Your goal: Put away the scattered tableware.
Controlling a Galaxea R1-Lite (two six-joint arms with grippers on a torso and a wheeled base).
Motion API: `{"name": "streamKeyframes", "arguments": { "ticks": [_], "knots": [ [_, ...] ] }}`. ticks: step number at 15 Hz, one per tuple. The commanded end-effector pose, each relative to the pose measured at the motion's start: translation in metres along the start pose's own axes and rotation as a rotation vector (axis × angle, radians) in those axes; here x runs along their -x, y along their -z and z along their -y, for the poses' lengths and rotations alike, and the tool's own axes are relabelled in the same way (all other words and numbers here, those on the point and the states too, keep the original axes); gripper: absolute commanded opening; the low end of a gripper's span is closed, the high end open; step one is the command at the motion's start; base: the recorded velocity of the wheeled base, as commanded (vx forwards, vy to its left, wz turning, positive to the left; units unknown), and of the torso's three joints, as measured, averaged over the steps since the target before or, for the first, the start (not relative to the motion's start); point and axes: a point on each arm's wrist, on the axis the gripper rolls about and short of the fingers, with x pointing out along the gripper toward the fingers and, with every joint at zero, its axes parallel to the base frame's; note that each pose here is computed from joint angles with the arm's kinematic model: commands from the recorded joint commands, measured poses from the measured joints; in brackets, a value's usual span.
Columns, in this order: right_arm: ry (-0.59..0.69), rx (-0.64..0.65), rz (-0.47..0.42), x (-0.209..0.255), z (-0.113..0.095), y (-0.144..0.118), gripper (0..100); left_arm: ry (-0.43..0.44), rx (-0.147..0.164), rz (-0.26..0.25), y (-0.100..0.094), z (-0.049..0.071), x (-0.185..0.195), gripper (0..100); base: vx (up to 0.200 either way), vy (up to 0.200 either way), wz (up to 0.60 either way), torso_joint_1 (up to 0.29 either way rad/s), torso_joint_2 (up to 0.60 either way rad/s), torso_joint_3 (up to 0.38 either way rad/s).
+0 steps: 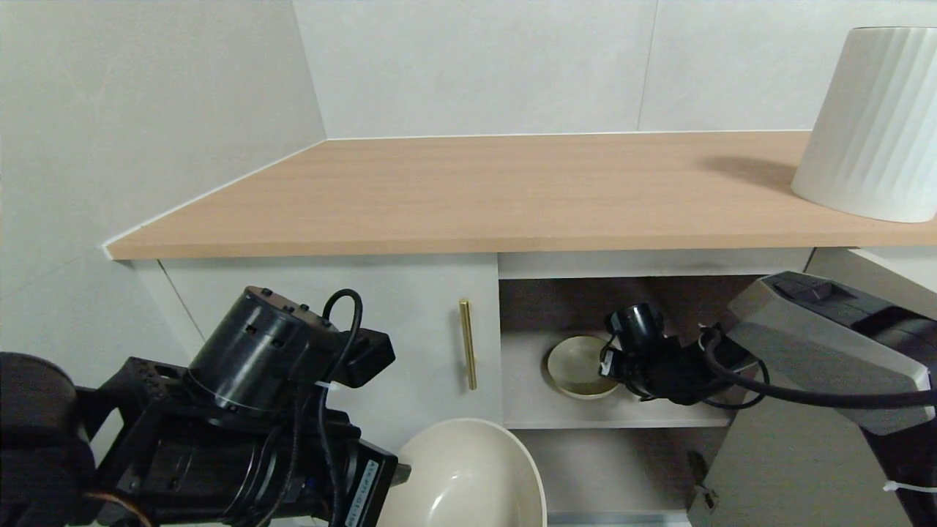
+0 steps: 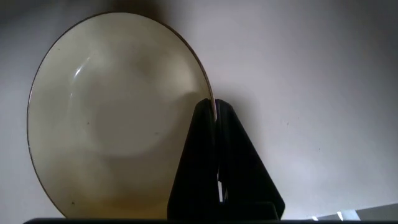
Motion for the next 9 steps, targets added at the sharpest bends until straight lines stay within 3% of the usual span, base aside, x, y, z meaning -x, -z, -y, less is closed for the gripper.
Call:
{"name": "streamKeyframes", "arguments": {
  "ticks": [1,3,4,9],
  "knots": [
    [0.003,0.002,-0.004,-0.003,0.0,0.002,0,-0.002,0.001,-0.005,0.0,0.0,-0.001,0,0.0,0.0,0.0,0.0,0.0,0.0],
    [0.013,0.004,0.0,-0.003,0.001,0.003,0,-0.002,0.002,-0.007,0.0,0.0,-0.002,0,0.0,0.0,0.0,0.0,0.0,0.0],
    [0.014,0.005,-0.001,-0.003,0.001,0.003,100,-0.002,0.002,-0.007,0.0,0.0,-0.002,0,0.0,0.0,0.0,0.0,0.0,0.0],
    [0.002,0.016,-0.016,0.027,0.007,-0.002,100,-0.035,0.006,-0.015,-0.004,-0.001,-0.017,0,0.0,0.0,0.0,0.0,0.0,0.0]
  ]
}}
